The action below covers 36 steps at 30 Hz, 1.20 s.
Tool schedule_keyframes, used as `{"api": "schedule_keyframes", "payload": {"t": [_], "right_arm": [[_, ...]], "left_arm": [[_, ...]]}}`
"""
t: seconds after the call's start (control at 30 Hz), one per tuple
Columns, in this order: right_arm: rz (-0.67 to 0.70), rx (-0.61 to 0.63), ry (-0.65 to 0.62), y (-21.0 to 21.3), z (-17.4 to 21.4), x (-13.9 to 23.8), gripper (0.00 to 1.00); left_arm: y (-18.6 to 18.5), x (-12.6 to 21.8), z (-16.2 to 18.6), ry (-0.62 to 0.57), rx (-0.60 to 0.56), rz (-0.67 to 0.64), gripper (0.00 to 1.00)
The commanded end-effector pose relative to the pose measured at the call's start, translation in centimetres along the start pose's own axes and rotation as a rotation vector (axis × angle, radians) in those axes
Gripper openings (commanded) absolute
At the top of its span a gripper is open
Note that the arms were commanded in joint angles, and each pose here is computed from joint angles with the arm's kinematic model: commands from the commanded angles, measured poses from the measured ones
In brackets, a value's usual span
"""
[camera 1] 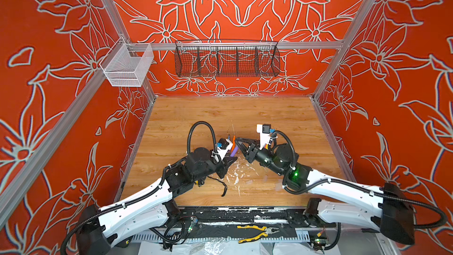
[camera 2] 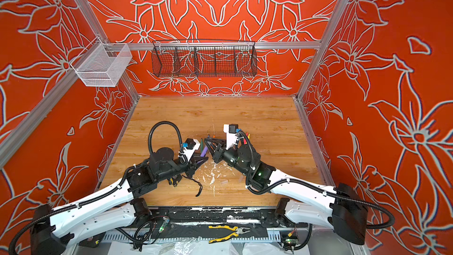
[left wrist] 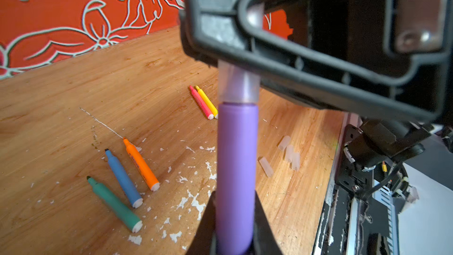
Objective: Insert the pens into the pen caps
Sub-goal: 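Press the cap down onto the purple marker with the right gripper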
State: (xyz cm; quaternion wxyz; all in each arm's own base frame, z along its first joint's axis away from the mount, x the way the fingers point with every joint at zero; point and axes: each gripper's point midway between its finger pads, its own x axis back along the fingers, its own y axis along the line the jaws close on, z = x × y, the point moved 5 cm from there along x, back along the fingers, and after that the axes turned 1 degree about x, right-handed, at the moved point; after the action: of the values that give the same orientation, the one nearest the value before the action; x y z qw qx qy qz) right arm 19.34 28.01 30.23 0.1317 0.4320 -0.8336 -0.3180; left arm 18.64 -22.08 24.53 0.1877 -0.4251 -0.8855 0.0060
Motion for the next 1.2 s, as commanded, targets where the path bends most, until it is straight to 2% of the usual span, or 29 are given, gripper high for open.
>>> {"api": "schedule_keyframes", "payload": {"t": [0.0, 0.5, 0.53, 0.8, 1.17], "right_arm": [[-0.032, -0.041, 0.131, 0.1, 3.0, -0.4, 0.07], [-0.013, -0.055, 0.192, -1.0, 5.4, -0.8, 0.03], [-0.019, -0.056, 0.193, -0.9, 5.5, -0.8, 0.03], [-0.038, -0.071, 0.236, -0.5, 6.8, -1.2, 0.01], [-0.033, -0.08, 0.286, -0.5, 8.6, -1.9, 0.0]], "left_arm": [[0.0, 0.6, -6.2, -0.219, -0.018, -0.047, 0.0], [-0.3, 1.9, -13.8, -0.389, -0.076, -0.1, 0.0], [-0.2, 1.1, -13.6, -0.373, -0.079, -0.101, 0.0], [0.4, 1.2, -16.1, -0.42, -0.09, -0.129, 0.0], [1.4, 3.5, -19.2, -0.523, -0.094, -0.187, 0.0]]}}
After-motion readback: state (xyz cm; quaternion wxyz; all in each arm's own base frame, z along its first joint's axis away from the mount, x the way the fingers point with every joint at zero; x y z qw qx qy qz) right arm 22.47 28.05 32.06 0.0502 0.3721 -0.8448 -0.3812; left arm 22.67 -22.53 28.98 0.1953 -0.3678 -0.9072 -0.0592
